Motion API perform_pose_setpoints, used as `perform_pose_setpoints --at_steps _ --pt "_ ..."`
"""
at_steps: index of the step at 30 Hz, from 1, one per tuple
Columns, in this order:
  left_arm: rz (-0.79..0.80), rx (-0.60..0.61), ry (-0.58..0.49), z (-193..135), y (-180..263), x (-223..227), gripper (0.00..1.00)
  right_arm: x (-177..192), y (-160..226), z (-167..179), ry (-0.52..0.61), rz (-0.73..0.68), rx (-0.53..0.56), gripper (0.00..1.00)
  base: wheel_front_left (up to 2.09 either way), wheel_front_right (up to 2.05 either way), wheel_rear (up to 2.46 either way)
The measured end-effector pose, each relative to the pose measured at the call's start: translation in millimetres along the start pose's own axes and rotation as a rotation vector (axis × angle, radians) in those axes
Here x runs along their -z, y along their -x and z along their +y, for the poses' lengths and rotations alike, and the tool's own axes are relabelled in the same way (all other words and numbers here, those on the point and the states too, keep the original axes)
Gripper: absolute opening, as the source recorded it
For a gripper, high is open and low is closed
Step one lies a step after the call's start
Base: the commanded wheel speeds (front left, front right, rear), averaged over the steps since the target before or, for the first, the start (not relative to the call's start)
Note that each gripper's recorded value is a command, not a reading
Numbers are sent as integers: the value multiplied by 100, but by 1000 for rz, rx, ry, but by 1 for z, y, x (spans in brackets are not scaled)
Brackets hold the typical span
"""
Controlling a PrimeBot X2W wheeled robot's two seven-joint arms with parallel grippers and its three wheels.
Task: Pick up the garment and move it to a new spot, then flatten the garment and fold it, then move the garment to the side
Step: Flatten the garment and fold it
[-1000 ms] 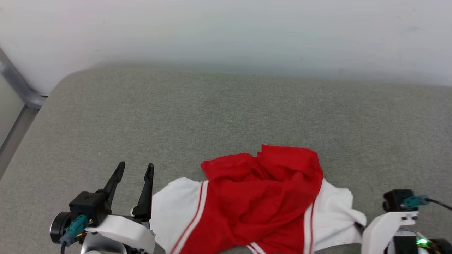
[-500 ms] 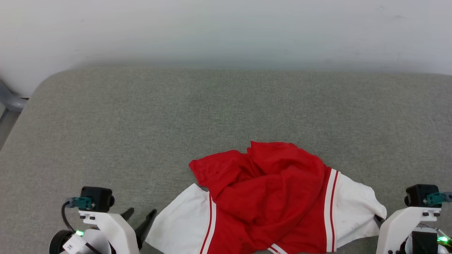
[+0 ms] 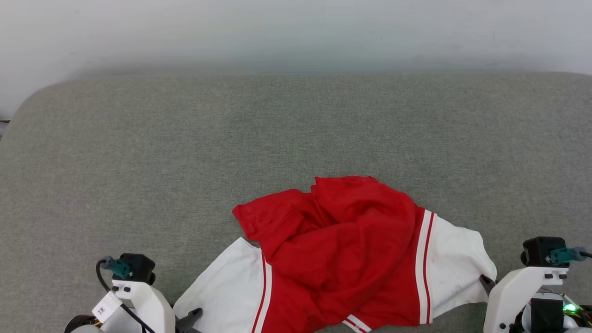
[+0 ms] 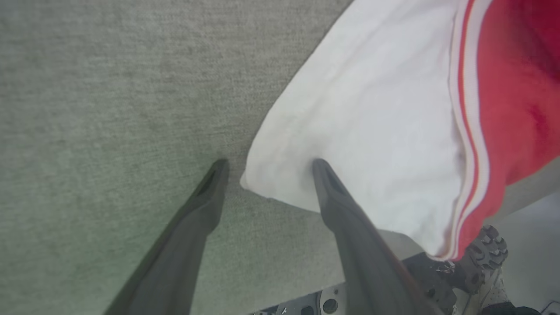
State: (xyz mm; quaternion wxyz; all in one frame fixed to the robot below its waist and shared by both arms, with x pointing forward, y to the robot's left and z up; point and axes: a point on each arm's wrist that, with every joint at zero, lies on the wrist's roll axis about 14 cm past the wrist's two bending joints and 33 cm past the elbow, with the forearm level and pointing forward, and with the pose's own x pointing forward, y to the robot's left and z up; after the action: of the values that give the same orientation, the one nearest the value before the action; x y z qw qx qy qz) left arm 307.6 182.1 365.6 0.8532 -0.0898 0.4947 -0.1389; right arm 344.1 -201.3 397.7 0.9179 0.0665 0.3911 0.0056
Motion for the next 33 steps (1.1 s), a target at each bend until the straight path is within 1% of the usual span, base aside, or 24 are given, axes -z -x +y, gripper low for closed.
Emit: perform_pose_setpoints --at_steps 1,2,3,4,12,16,19,21,27,30,33 --pt "18 8 -9 -1 -2 2 81 0 0 0 -2 0 1 0 0 0 0" --pt "31 14 -19 -2 -3 3 35 1 0 -1 -3 1 2 0 0 0 0" --pt "41 21 -27 -3 -4 3 5 1 0 -1 -4 0 4 0 0 0 0" --pt "46 28 -32 -5 -5 4 0 1 1 -2 -6 -2 5 0 0 0 0" --pt "-1 37 -44 -13 -9 0 0 -4 6 -3 -12 -32 7 0 0 0 0" --pt "-118 14 -49 -13 -2 -19 0 -17 13 -1 -4 -101 3 0 0 0 0" --pt "-262 -17 -56 -10 11 -49 0 -34 20 1 3 -178 -3 0 0 0 0" --pt "-396 -39 -66 -9 26 -77 0 -47 24 3 7 -228 -7 0 0 0 0" --pt "-722 -64 -130 -21 75 -149 0 -103 42 11 38 -423 -15 0 0 0 0" --pt "-861 -69 -161 -30 101 -182 0 -130 51 16 59 -506 -16 0 0 0 0" --pt "-977 -64 -168 -38 123 -213 0 -159 59 21 85 -578 -20 0 0 0 0"
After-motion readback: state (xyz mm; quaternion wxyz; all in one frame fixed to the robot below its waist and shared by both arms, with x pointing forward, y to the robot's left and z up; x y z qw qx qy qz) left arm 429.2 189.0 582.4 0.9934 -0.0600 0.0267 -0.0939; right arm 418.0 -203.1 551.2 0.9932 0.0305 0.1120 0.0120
